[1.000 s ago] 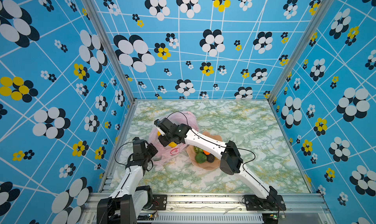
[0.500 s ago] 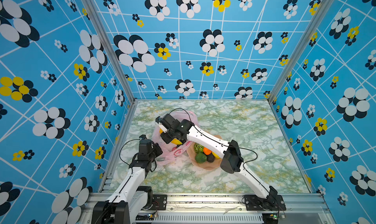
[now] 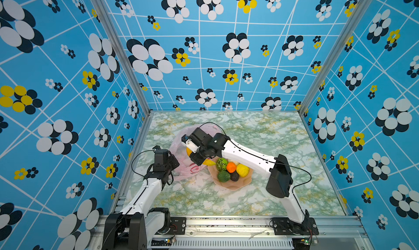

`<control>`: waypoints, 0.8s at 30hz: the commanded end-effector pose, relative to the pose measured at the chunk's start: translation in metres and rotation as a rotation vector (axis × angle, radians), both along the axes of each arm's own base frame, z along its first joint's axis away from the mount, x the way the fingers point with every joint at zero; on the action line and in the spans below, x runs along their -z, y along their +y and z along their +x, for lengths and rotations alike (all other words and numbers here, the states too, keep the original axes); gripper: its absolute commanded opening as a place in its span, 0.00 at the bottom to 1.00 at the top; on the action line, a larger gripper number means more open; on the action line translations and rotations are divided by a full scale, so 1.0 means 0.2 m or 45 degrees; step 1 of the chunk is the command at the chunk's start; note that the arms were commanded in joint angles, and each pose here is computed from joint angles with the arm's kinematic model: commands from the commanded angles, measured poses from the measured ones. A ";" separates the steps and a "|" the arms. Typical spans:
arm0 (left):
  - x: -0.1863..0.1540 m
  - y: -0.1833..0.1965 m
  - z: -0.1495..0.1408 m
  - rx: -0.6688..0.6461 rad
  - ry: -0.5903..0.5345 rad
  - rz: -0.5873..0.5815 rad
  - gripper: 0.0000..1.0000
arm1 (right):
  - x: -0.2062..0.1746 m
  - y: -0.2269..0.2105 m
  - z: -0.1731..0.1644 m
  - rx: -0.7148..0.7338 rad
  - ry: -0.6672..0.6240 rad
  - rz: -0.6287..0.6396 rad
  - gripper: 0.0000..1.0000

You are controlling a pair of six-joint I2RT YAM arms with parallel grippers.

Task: Take fruits out of the plastic bag
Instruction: Place the fruit on the plate.

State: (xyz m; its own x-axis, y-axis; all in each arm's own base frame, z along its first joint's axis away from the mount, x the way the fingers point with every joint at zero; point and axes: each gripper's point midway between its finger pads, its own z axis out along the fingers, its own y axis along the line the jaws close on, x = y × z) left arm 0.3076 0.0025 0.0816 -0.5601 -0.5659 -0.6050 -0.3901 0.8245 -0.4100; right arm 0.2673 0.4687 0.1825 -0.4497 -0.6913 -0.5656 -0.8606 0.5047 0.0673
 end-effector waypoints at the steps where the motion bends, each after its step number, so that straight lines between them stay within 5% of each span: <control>1: 0.02 0.05 -0.01 -0.028 0.010 0.028 0.00 | -0.09 -0.07 -0.07 -0.073 -0.056 0.027 0.26; 24: 0.09 0.04 -0.01 -0.012 0.016 -0.020 0.00 | 0.16 -0.65 -0.47 -0.252 -0.021 -0.095 0.25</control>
State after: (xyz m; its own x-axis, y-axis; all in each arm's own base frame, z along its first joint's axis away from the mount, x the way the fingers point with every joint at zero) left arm 0.3074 0.0094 0.0677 -0.5599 -0.5832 -0.5885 -0.4061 0.8123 -0.4186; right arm 0.1828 0.3385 0.1508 -0.3363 -0.8016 -0.4943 -0.9252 0.3791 0.0147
